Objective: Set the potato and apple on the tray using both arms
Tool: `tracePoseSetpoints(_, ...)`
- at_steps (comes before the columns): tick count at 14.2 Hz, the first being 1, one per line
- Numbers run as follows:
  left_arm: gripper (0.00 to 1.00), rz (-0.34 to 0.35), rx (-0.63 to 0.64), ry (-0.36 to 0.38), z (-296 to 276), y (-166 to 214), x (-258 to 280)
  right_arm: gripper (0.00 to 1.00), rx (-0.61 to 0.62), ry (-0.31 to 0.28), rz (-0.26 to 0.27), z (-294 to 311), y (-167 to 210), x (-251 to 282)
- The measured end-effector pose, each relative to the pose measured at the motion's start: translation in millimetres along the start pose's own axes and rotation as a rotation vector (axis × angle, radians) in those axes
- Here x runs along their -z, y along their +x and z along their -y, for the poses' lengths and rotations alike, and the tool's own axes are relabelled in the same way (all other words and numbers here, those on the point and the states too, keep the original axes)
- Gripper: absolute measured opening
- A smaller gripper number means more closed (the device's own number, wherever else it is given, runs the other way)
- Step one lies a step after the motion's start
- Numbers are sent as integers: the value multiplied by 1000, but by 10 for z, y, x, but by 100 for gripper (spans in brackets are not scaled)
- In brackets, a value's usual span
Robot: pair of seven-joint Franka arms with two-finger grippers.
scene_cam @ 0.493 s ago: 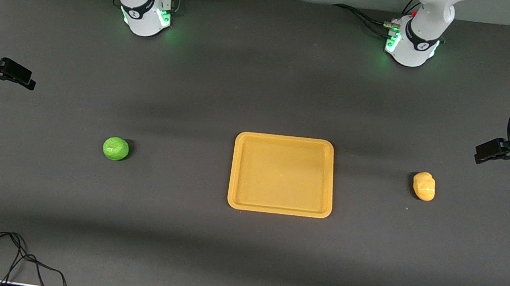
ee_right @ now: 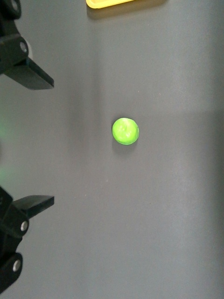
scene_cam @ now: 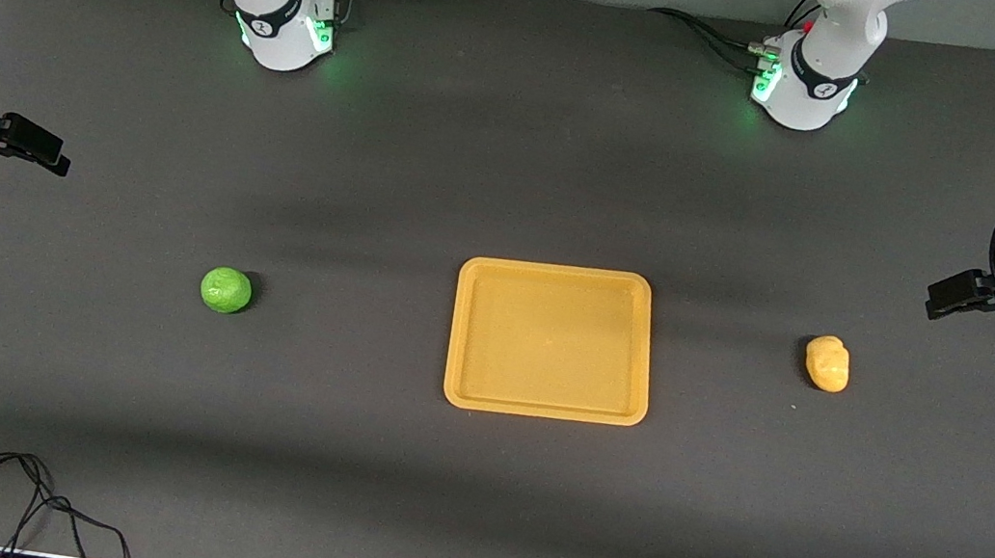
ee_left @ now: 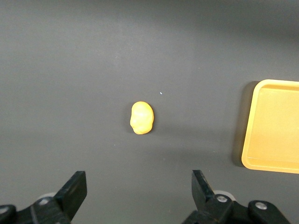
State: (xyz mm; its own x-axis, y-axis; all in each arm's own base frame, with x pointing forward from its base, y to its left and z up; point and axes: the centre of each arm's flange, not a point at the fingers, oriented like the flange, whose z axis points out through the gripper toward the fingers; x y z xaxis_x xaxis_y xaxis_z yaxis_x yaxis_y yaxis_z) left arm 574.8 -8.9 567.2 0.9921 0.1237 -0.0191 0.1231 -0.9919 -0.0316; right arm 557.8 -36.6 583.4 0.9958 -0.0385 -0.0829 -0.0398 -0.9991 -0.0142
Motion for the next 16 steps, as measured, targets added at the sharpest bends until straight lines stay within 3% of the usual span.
tracePoseSetpoints(7,100,29,1,-38,-38,54,-141,100,1,0,1,5,6,-9)
tracePoseSetpoints(10,100,54,-47,-7,-249,94,-325,100,1,0,0,7,8,-9)
tracePoseSetpoints(16,100,108,-46,-28,-173,510,-1279,100,1,0,0,8,11,-11)
